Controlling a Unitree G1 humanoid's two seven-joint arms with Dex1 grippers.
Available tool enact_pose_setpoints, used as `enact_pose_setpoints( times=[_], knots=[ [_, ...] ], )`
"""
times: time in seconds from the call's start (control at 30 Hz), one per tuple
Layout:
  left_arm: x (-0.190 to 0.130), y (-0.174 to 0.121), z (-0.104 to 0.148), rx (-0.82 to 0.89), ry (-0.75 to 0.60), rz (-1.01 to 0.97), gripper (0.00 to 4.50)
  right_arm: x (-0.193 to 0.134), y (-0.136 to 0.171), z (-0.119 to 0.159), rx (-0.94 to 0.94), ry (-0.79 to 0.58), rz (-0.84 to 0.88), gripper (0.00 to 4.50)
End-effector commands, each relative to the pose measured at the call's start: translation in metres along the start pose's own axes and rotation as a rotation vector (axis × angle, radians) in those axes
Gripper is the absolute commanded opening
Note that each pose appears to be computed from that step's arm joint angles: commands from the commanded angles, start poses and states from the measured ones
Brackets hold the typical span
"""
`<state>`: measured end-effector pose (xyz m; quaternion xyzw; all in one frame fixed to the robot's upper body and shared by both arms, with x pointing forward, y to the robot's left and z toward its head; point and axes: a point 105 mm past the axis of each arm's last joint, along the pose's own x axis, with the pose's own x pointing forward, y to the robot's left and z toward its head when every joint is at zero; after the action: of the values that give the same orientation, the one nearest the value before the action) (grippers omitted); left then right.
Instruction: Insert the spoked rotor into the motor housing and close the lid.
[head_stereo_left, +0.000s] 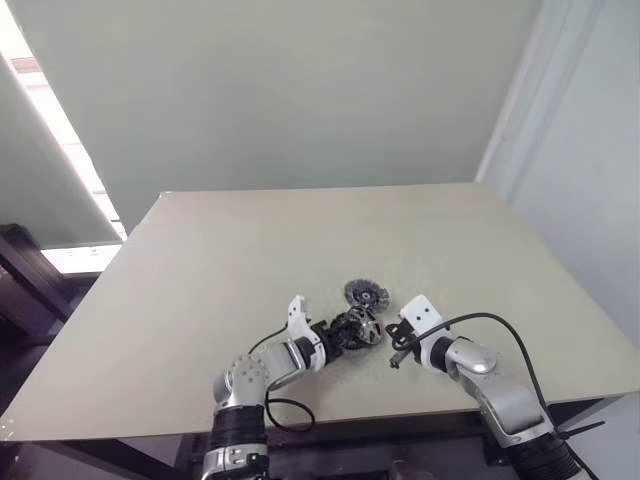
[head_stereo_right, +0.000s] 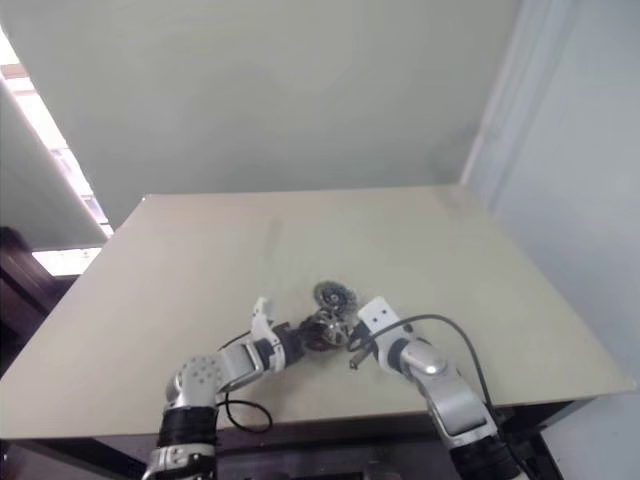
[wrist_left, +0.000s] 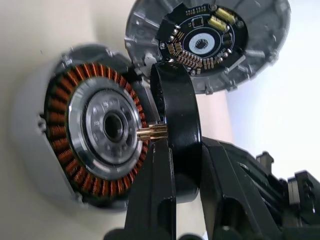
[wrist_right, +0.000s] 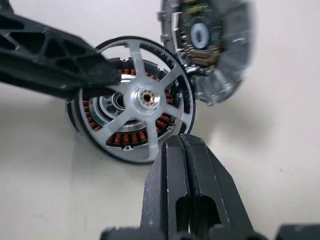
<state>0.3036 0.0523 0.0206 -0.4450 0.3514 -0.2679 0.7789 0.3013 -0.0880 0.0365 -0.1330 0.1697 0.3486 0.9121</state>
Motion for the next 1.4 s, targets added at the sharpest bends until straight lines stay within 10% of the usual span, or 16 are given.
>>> enact_pose_setpoints(
  times=[0.03,1.4],
  knots=[
    [-0.007,-0.015,-0.002,0.031,0.025,-0.063,0.28,-0.001,-0.003,0.016,-0.024,-0.051,-0.007,0.00],
    [-0.009,0.003,0.013,-0.099,-0.066,-0.031,0.28,-0.004,-0.005,0.011,-0.015,-0.035,-0.021,0.00]
  ],
)
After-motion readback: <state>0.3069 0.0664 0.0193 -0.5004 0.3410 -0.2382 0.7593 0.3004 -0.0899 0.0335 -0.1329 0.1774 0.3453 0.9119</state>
